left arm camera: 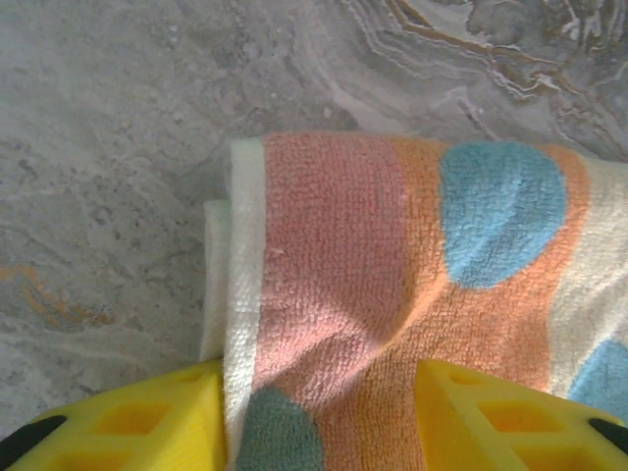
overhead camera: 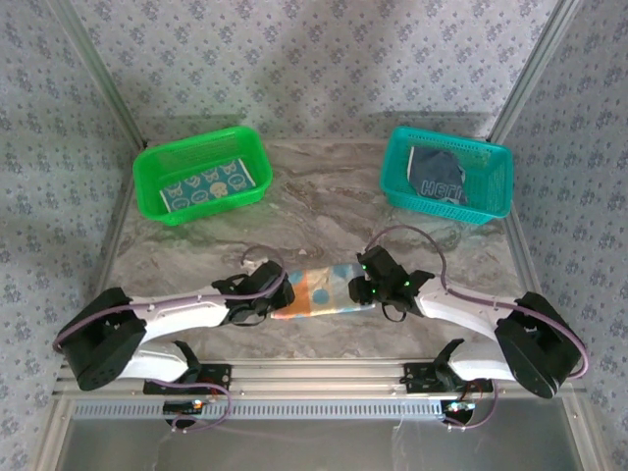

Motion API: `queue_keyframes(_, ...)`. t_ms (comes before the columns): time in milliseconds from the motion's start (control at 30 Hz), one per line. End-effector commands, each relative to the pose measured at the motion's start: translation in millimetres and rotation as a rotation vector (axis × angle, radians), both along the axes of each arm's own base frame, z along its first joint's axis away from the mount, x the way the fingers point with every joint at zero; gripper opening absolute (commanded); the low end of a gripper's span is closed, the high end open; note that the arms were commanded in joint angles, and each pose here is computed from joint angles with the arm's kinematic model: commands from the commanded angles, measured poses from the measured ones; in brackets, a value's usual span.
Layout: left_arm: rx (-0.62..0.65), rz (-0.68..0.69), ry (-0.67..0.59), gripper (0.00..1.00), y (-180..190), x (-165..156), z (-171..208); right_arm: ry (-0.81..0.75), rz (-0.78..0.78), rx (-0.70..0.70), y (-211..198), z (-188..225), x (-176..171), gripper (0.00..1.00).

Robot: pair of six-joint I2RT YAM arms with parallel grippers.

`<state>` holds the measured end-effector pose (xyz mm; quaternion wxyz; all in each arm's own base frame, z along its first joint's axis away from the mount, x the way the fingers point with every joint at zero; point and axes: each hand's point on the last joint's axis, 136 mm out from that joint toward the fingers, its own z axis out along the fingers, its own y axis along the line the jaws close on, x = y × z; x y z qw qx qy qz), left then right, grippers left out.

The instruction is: Fold and stack the towels

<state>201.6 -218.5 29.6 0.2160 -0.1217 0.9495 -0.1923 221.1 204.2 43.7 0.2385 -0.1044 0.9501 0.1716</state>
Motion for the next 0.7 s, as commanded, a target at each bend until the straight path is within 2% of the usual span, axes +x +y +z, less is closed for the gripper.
queue_keyframes(0,0.059,0.038,-0.005,0.51,8,-3,-1,-0.014,0.019,-0.005,0,1,-1,0.33)
queue_keyframes(133,0.104,0.059,-0.048,0.52,14,-2,13,-0.015,0.016,-0.001,0,1,-2,0.33)
queue_keyframes(300,0.12,0.089,-0.051,0.53,22,-6,11,-0.014,0.011,-0.003,-1,0,-2,0.34)
queue_keyframes(533,0.058,0.051,-0.044,0.52,1,-3,1,-0.01,0.007,0.004,-2,-1,-3,0.33)
queue_keyframes(667,0.066,0.054,-0.03,0.52,-3,-4,-6,-0.005,0.007,0.007,-2,-1,-5,0.33)
